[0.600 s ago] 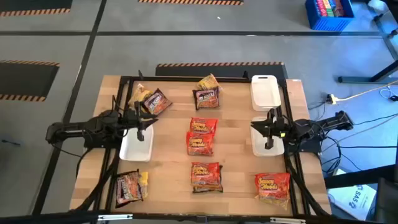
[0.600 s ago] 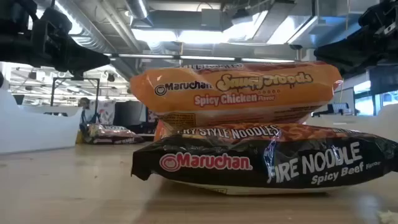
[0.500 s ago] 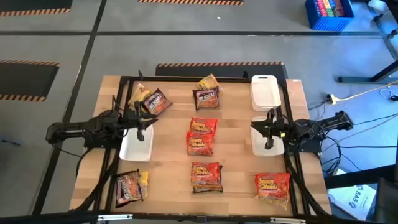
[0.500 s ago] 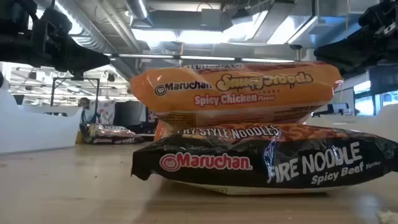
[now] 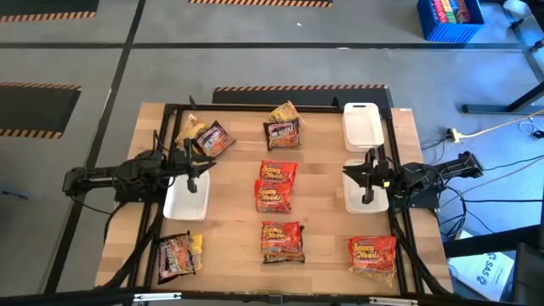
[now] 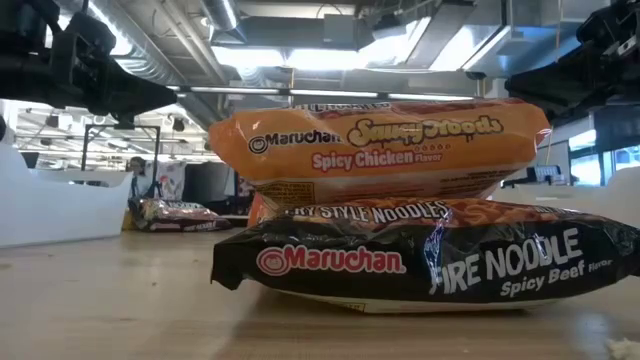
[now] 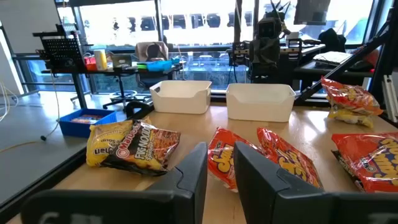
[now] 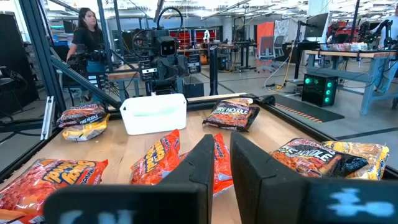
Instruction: Sort Maruchan noodles
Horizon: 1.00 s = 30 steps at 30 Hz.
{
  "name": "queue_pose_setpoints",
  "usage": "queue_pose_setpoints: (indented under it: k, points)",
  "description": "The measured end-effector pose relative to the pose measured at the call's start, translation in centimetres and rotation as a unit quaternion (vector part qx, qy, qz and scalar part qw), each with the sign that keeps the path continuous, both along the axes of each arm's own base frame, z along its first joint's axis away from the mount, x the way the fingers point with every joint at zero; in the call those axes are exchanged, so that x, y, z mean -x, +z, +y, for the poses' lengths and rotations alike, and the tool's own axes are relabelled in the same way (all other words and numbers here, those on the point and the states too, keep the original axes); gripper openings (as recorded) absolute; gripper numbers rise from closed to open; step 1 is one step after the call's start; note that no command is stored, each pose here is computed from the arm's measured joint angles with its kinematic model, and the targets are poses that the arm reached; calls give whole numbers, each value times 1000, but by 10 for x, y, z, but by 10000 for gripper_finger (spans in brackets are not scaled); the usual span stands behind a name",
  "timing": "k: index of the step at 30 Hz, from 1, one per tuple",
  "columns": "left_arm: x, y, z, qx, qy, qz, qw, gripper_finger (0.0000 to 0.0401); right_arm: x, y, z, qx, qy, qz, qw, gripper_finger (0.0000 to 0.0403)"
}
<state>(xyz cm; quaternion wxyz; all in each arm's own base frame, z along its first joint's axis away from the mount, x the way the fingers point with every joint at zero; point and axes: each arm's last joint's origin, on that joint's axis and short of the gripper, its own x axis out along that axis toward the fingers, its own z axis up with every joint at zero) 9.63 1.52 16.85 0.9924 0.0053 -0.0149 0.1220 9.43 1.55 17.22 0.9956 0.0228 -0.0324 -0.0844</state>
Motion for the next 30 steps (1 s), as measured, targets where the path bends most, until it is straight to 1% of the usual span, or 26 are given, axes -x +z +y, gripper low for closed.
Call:
queue_pose_setpoints:
  k: [25,30]
  points:
    - [0,0,0,0,0,0,1000,73,0,0,0,0,0,0,1000,35]
    - [0,5,0,-3,0,-27,1000,73,0,0,0,0,0,0,1000,35]
